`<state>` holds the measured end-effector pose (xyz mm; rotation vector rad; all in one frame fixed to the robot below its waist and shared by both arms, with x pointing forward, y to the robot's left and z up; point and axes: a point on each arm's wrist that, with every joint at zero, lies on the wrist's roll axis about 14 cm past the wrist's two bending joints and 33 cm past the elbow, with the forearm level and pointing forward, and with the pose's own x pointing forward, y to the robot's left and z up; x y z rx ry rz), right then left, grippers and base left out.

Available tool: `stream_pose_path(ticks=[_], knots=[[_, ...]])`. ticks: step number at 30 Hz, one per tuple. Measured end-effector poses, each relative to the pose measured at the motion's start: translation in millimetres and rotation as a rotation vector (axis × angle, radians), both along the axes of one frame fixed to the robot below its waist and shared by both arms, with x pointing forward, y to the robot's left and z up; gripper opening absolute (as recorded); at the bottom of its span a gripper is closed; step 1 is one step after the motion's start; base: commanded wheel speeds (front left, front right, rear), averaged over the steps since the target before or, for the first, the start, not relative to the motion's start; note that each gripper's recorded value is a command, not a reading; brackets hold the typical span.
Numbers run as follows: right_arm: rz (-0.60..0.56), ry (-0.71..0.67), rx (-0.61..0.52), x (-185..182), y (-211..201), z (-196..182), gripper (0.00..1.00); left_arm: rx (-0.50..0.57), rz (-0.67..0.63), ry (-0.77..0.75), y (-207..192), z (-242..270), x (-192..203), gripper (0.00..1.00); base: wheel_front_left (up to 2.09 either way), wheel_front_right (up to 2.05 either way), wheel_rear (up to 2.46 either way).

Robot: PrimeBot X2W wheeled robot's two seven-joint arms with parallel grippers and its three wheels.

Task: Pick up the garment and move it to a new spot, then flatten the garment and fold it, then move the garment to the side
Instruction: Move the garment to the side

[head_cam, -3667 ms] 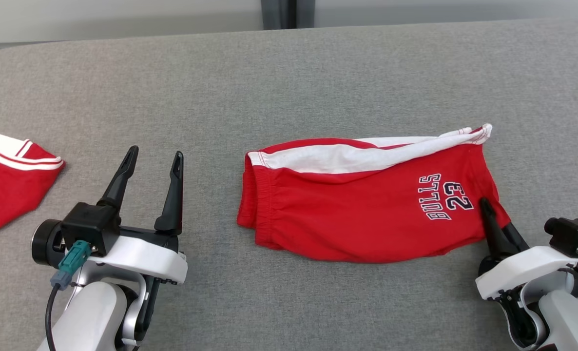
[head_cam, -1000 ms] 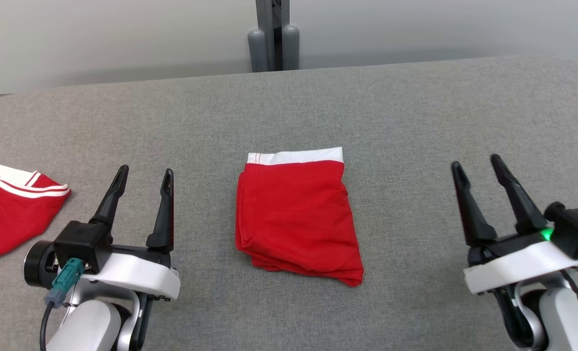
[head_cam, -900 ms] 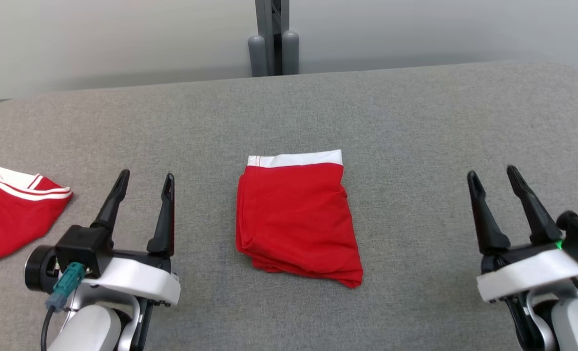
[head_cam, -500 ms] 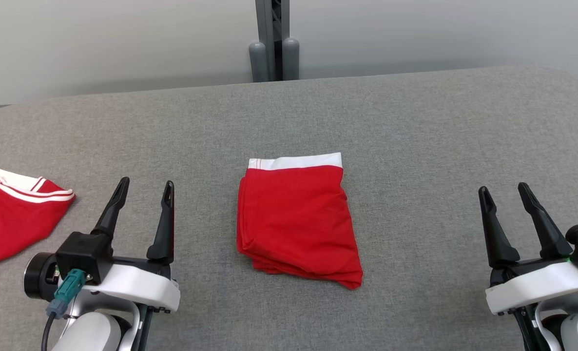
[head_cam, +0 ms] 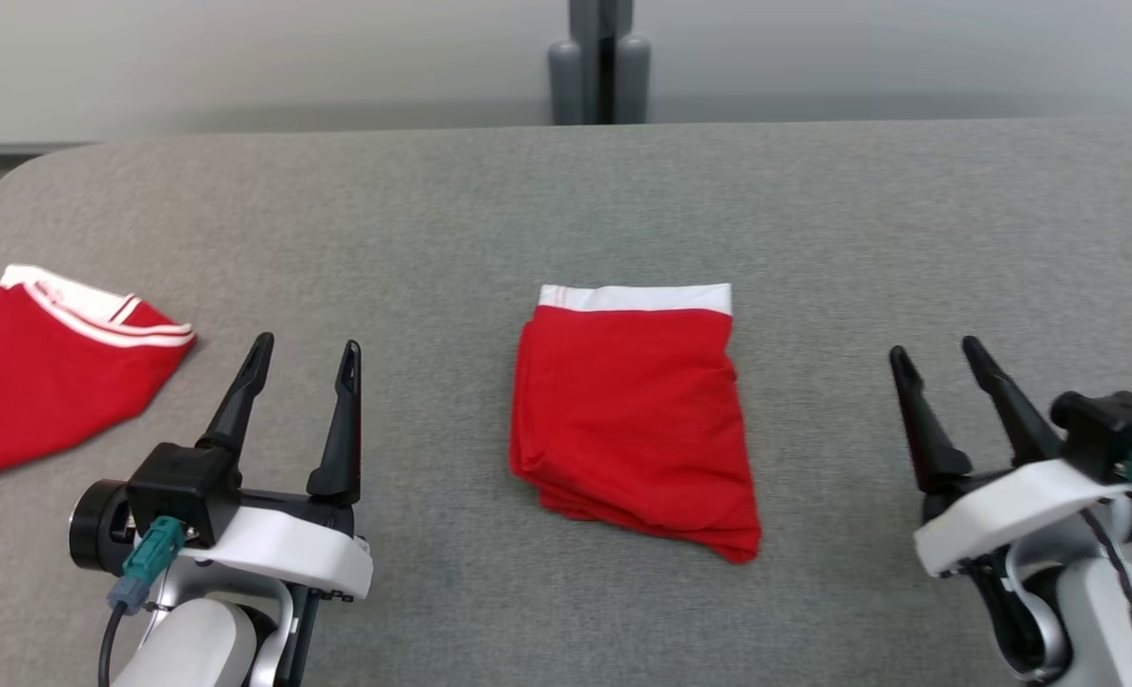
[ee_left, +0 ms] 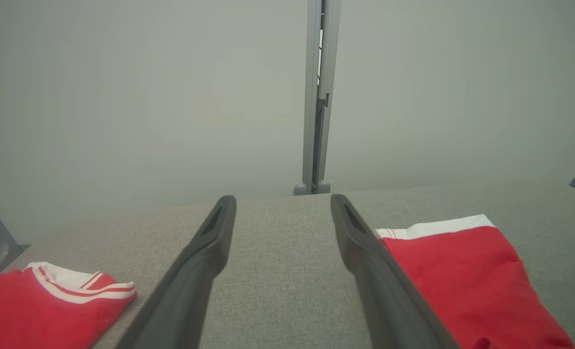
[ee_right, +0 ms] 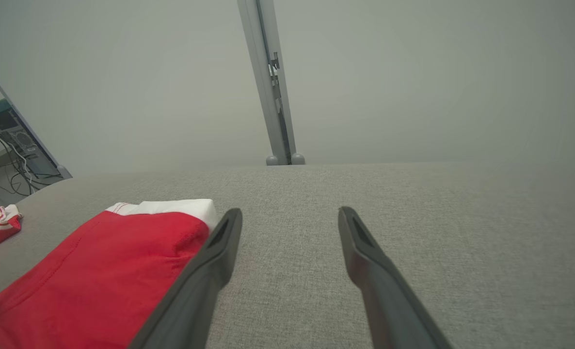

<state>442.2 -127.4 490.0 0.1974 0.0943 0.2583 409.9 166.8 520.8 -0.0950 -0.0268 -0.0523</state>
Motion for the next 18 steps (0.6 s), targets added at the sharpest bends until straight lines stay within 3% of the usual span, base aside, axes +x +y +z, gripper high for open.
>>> stream_pose_path(ticks=[9,17,18], knots=[[0.238,0.170,0.035,12.9,87.3,-51.8,1.00,-0.011,0.056,0.044,16.3,-18.2,-5.9,1.00,0.00,0.00,0.00],[0.313,0.365,0.037,9.4,113.8,-108.4,1.00,-0.017,0.101,0.082,27.7,-34.3,-8.8,1.00,0.00,0.00,0.00],[0.315,0.372,0.044,11.0,115.6,-109.3,0.61,-0.017,0.103,0.084,28.4,-35.2,-8.9,1.00,0.00,0.00,0.00]])
